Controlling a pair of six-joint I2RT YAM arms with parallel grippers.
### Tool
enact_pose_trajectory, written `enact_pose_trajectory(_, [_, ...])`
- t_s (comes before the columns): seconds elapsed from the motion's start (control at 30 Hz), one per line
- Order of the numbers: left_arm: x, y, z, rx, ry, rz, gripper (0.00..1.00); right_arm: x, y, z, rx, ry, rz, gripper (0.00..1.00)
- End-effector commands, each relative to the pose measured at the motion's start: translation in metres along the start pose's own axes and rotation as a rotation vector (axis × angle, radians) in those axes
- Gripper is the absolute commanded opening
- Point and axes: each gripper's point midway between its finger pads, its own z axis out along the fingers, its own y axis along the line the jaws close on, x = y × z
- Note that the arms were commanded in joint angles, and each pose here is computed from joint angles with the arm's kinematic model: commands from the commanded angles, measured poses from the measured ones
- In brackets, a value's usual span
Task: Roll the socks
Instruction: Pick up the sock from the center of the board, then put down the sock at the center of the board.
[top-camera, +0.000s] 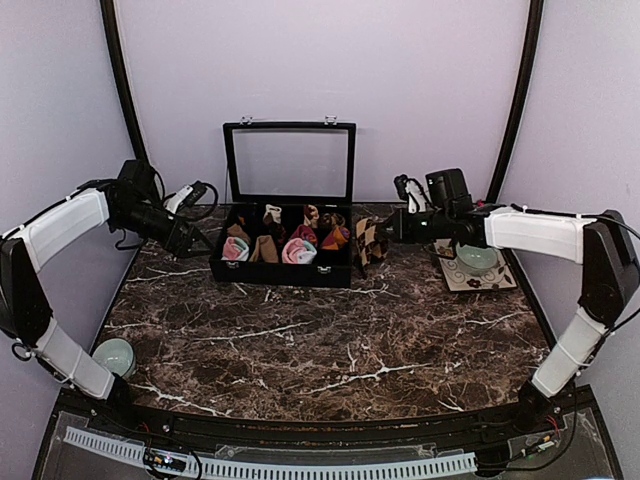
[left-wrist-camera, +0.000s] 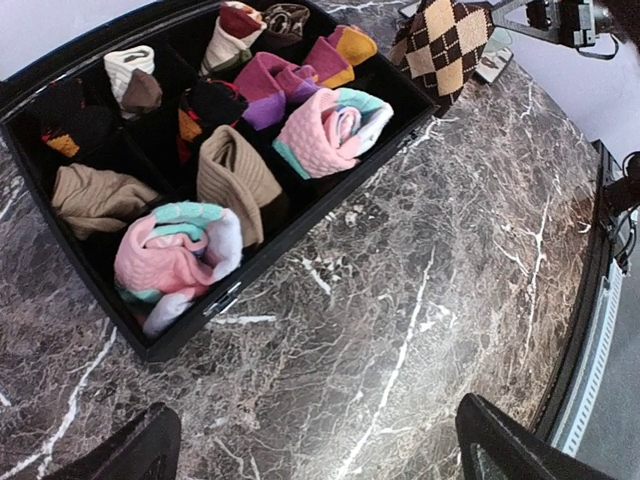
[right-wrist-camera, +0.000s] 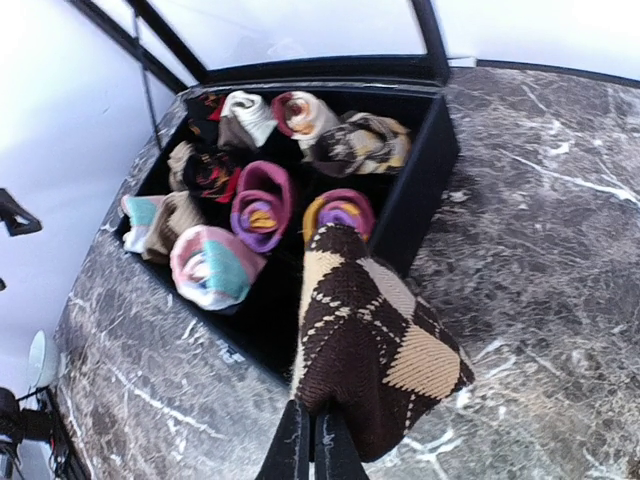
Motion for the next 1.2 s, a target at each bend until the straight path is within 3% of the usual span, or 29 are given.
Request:
enact_pose_trajectory(0.0, [0.01,-0.037,0.005,0.118,0.033,0.049,0.99,-0.019,0.069,-0.035,-0.093,-0.046,-0.102,0.0])
enact_pose_trajectory(0.2, [0.019,-0.077,0.016,0.206,0.094,0.121,0.99,0.019,0.123,-0.061,-0.244,-0.041,-0.054,0.0])
enact_pose_trajectory(0.33, [0.015,-0.097,0.008,0.287,0.071,0.119,0.99,0.048,0.15,-0.065,-0.344,0.011,-0.047,0.0])
enact_pose_trajectory(0.63, [0.025,-0.106,-0.006,0.259,0.054,0.163,0.99,0.127,0.208,-0.042,-0.567,0.242,-0.093,0.0])
enact_pose_trajectory(0.87, [0.038,-0.111,-0.003,0.268,0.082,0.18,0.99,0.183,0.21,-0.036,-0.636,0.319,0.013,0.0])
enact_pose_trajectory(0.97, [0.047,-0.114,0.008,0.285,0.104,0.199,0.99,0.204,0.191,-0.027,-0.584,0.355,0.038,0.0])
enact_pose_trajectory(1.1, [0.061,-0.12,0.032,0.321,0.169,0.213,0.99,0.251,0.162,-0.008,-0.503,0.518,0.038,0.0])
enact_pose_trajectory(1.17, [0.067,-0.125,0.041,0.35,0.201,0.228,0.99,0.266,0.132,0.001,-0.34,0.555,0.011,0.03])
